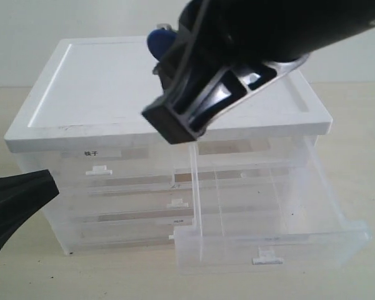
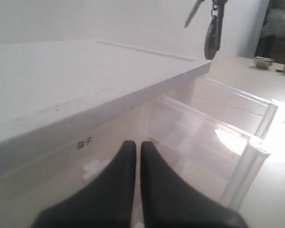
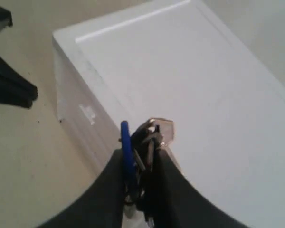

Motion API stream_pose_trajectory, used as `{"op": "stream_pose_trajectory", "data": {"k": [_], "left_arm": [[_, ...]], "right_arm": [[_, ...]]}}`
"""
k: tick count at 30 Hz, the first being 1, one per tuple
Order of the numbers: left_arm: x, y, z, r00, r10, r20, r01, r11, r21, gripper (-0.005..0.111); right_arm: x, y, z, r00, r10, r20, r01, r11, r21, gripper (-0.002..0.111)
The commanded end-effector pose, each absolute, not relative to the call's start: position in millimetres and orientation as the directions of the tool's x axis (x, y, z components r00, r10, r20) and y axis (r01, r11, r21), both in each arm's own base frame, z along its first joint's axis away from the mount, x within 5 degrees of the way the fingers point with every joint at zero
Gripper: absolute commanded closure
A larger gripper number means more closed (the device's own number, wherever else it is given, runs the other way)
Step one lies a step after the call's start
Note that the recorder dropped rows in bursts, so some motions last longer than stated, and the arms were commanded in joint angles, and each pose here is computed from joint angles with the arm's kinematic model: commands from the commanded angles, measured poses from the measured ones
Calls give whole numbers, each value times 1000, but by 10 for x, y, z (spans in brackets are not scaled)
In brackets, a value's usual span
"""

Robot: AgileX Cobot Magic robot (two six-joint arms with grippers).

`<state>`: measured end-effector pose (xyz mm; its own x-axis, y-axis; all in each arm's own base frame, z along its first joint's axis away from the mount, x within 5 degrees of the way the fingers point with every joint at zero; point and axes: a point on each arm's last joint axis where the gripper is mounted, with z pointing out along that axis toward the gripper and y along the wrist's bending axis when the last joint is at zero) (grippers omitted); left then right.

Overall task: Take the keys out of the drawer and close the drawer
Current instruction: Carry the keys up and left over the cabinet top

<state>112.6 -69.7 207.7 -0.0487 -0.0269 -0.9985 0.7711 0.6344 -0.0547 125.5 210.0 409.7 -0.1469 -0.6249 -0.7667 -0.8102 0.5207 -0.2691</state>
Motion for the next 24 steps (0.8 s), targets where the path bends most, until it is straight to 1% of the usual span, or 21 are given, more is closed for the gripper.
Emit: {"op": "stream_pose_trajectory", "data": {"k": [1,4,6,9,13,15,18,24], "left_arm": [[1093,-716,2083,-43,-43,-998,794,605,-60,102],[1093,-716,2083,-43,-43,-998,794,605,-60,102],[1093,-716,2083,-43,-43,-998,794,605,-60,102],[1093,-716,2083,-43,-43,-998,794,605,-60,102],[1085,-716,2093,-39,-47,-998,795,604,-60,102],[1049,-717,2111,-15,-46,-999,797,603,-39,102],[964,-714,2149,46,-39,-998,792,611,13,102],[913,-688,2179,63,-27,-998,762,647,30,102]], "right_arm": [[1326,2393,3980,-127,-608,-783,-839,487,-243,108],[1459,2688,3638,-155,-683,-714,-852,458,-253,108],[1512,2787,3468,-169,-727,-665,-857,442,-265,108],[1556,2837,3355,-165,-765,-622,-856,424,-295,108],[1559,2844,3252,-209,-793,-573,-859,428,-279,108],[1546,2818,3153,-216,-809,-547,-863,420,-280,108],[1515,2788,2884,-195,-823,-533,-878,389,-280,108],[1527,2760,2852,-196,-835,-515,-872,388,-297,108]]}}
